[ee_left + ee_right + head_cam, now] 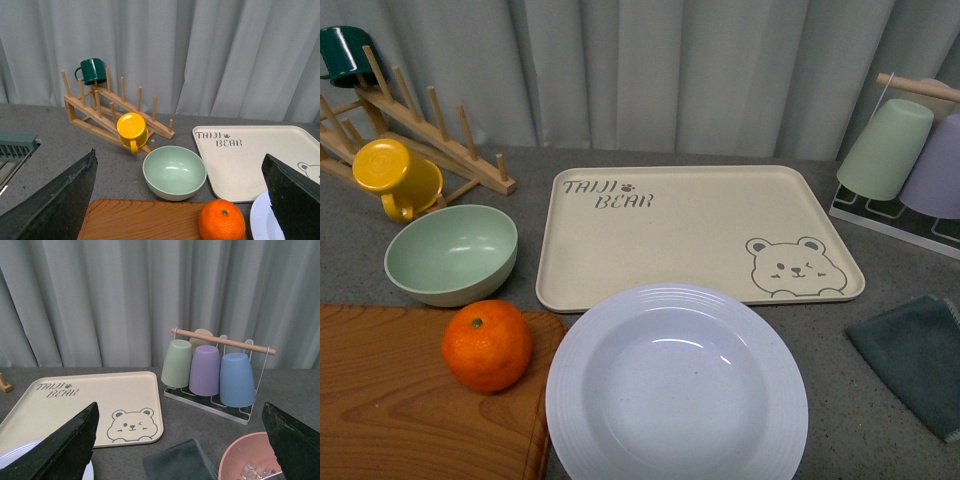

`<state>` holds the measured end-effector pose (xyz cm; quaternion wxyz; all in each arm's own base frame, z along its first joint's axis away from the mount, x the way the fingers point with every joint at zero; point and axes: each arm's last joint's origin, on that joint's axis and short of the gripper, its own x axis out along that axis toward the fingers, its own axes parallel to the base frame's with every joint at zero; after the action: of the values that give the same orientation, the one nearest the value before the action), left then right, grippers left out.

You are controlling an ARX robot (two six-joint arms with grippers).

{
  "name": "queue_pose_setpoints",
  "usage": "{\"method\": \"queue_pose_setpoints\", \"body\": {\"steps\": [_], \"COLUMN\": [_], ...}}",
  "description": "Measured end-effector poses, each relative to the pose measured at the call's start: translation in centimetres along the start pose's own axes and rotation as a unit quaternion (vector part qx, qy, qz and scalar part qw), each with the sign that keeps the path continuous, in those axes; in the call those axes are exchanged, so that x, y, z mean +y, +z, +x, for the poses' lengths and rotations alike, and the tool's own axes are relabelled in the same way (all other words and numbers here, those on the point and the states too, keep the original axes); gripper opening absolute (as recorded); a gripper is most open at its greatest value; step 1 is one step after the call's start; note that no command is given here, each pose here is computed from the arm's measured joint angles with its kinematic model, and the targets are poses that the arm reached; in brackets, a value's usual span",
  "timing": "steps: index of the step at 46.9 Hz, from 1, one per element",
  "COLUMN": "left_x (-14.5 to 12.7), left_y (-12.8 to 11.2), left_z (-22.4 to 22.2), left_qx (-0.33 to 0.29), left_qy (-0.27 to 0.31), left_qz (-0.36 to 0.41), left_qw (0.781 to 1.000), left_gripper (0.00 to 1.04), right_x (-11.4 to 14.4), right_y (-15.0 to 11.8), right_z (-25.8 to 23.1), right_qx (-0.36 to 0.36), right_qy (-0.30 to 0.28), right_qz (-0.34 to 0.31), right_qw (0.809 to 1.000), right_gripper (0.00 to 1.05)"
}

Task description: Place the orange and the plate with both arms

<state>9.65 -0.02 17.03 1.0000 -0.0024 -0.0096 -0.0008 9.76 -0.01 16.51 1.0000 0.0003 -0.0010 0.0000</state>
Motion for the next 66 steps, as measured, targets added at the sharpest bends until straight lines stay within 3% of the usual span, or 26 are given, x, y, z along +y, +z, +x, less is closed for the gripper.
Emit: {"method": "queue_pose_setpoints", "body": {"steps": [66], "left_x": [0.00], "left_y": [0.01], "left_z": [-0.01], "left_qx": [0.000], "left_qy": [0.000], "left_qz": [0.000], "left_qw": [1.000], "left_gripper": [0.98], "right_x": [0.00], "right_y": [0.00], "right_z": [0.00], "right_qx": [0.000], "right_qy": [0.000], "right_qz": [0.000], "right_qw": [1.000], "right_gripper": [0.96]}}
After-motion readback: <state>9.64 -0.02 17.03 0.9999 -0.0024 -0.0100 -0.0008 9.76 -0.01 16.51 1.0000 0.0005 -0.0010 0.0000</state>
